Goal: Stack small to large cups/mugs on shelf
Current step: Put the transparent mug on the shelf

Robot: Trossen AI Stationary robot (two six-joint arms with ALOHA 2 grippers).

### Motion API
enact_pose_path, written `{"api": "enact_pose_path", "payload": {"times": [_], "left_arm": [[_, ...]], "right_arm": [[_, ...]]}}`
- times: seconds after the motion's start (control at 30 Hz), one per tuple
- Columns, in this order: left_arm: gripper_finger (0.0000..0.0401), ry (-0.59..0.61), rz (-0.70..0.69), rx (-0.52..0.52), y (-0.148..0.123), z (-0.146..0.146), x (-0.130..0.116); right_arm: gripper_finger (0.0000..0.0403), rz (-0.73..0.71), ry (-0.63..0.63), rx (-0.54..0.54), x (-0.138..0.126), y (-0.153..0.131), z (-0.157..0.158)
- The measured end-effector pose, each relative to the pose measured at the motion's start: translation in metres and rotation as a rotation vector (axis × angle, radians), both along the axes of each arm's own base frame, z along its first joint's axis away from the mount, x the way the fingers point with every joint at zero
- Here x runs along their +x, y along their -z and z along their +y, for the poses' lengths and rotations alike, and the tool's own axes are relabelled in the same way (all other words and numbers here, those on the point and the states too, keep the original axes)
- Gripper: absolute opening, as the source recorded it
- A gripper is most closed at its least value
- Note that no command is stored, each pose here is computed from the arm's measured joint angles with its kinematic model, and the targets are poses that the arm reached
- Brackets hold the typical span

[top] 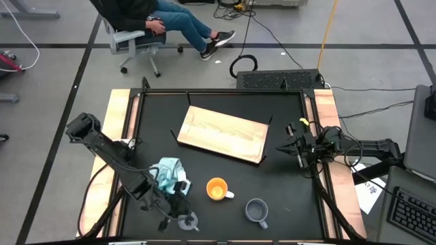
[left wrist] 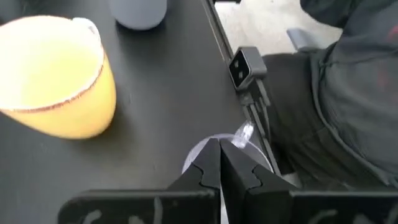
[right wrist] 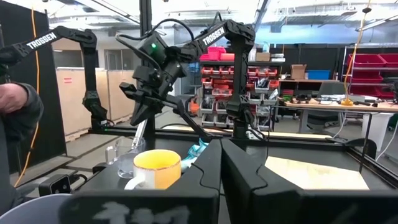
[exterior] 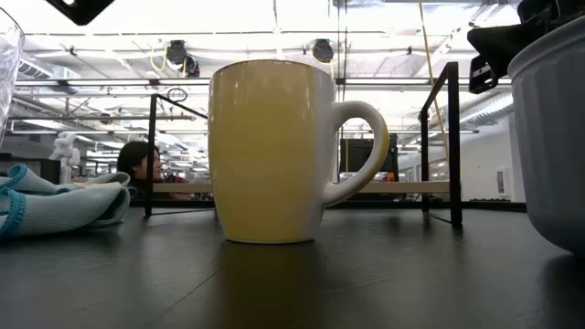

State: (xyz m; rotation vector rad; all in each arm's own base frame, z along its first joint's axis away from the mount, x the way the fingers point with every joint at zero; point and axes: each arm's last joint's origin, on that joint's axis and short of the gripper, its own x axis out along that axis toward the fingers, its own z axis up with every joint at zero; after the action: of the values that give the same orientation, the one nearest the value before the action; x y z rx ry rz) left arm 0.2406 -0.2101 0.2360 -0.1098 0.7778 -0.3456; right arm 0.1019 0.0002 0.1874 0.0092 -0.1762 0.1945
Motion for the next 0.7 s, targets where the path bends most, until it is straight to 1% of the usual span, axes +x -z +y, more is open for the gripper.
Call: {"api": "enact_pose_path", "payload": {"times": [0.1,0.2,0.33,0.5,0.7], "left_arm": [[0.0,0.006,0.017,-0.01,-0.0025,-0.0005,0.0004],[0.0,0.042,0.035,-0.04,-0.0047,-0.0022,0.0003],[0.0,0.077,0.091,-0.075,-0.0031,-0.0031,-0.0022],[0.0,0.032,0.16,-0.056,0.0024,0.0011,-0.004],[0.0002,0.037,0.146,-0.058,0.0015,0.0007,-0.0032]], "right_arm": [[0.0,0.0,0.0,0.0,0.0,0.0,0.0],[0.0,0.0,0.0,0.0,0.0,0.0,0.0],[0.0,0.0,0.0,0.0,0.0,0.0,0.0],[0.0,0.0,0.0,0.0,0.0,0.0,0.0],[0.0,0.0,0.0,0.0,0.0,0.0,0.0]]}}
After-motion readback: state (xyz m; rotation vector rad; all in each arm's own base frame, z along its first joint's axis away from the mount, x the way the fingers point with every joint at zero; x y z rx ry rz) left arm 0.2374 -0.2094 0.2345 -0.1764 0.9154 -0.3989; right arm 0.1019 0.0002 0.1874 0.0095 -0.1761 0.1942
